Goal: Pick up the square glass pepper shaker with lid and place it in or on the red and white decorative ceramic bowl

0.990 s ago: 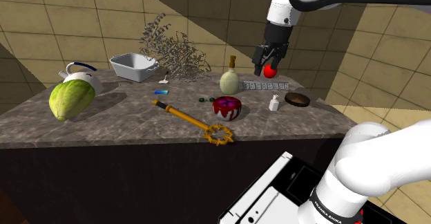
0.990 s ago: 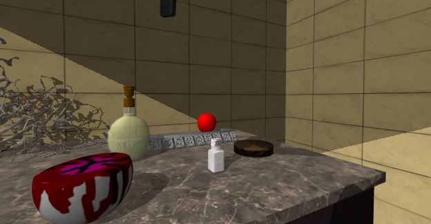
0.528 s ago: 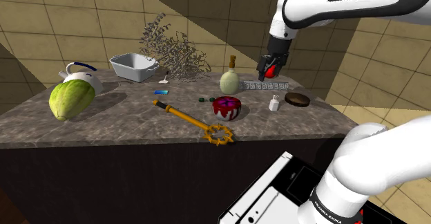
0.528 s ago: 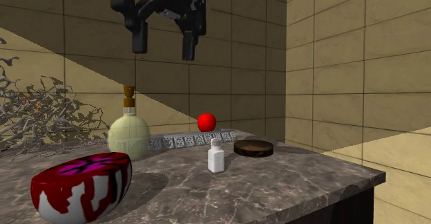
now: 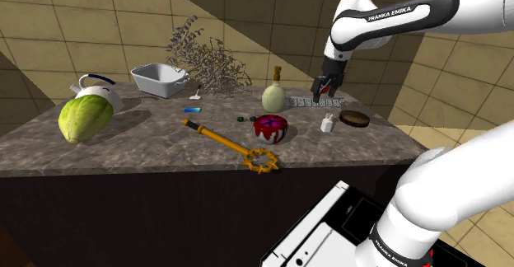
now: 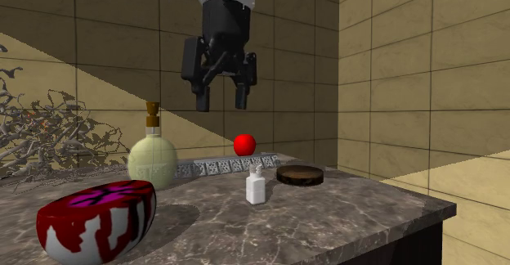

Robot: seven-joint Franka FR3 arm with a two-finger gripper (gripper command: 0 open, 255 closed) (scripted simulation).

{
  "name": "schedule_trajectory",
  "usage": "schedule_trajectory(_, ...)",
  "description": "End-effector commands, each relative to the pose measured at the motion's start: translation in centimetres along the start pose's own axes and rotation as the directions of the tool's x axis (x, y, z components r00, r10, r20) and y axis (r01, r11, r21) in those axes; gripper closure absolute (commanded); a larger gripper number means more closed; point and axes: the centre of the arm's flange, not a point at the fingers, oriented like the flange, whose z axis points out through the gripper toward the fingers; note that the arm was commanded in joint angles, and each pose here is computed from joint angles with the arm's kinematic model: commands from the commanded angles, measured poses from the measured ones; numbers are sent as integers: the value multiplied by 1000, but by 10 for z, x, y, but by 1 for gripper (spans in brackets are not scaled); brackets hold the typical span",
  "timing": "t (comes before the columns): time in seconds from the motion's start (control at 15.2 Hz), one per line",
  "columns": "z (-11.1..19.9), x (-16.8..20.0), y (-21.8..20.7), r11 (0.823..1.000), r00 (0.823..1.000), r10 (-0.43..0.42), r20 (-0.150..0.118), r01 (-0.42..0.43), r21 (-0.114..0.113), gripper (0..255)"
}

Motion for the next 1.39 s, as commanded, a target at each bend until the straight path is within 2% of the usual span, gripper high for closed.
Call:
schedule_trajectory(0.0, 13, 4, 22, 1000, 1000, 5, 5, -5, 0, 0)
schedule_trajectory(0.92, 119, 47, 170, 999, 998, 48, 45, -48, 4, 0)
schedule_trajectory(1.32, 151, 47, 177, 999, 998, 49, 47, -50, 4, 0)
